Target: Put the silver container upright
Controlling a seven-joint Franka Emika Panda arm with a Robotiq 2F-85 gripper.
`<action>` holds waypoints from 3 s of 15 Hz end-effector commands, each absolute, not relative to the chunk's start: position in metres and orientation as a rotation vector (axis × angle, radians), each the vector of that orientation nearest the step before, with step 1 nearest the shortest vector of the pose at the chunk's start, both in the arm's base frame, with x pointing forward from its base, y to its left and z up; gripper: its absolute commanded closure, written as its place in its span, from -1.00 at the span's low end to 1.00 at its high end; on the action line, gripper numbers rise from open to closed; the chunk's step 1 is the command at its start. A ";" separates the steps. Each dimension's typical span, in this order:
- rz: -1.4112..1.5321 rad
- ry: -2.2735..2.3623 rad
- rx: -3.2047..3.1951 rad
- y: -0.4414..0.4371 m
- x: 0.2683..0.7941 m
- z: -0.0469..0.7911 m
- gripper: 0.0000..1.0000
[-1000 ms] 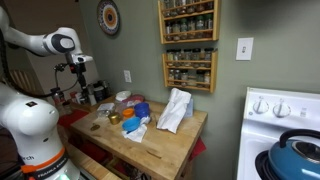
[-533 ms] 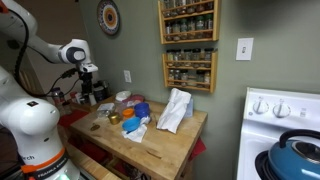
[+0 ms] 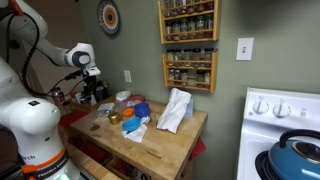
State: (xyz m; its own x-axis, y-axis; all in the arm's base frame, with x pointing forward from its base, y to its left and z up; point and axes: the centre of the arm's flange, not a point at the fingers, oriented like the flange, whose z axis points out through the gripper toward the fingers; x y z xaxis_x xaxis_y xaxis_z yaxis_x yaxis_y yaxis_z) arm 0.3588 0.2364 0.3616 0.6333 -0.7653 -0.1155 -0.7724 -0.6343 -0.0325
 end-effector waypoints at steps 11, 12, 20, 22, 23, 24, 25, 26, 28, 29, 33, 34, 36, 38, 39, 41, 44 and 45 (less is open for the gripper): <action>0.242 2.023 -2.279 0.183 0.383 0.307 -1.00; 0.259 2.083 -2.226 0.182 0.382 0.302 -1.00; 0.290 2.484 -1.740 0.185 0.367 0.270 -1.00; 0.295 2.556 -1.601 0.185 0.363 0.261 -1.00; 0.293 2.586 -1.529 0.185 0.362 0.256 -1.00; 0.288 2.617 -1.458 0.185 0.360 0.252 -1.00; 0.292 2.643 -1.385 0.185 0.359 0.248 -0.94; 0.297 2.668 -1.314 0.185 0.358 0.245 -0.83; 0.303 2.694 -1.208 0.184 0.358 0.238 -0.74; 0.309 2.701 -1.171 0.185 0.358 0.235 -0.63; 0.304 2.698 -1.104 0.188 0.359 0.223 -0.79; 0.297 2.694 -1.088 0.188 0.359 0.222 -0.81; 0.284 2.691 -1.060 0.187 0.360 0.217 -0.79; 0.280 2.683 -1.036 0.188 0.361 0.215 -0.72; 0.278 2.678 -1.028 0.188 0.362 0.213 -0.66; 0.276 2.670 -1.021 0.189 0.364 0.211 -0.62; 0.276 2.659 -1.020 0.192 0.367 0.209 -0.57; 0.272 2.651 -1.026 0.193 0.368 0.208 -0.59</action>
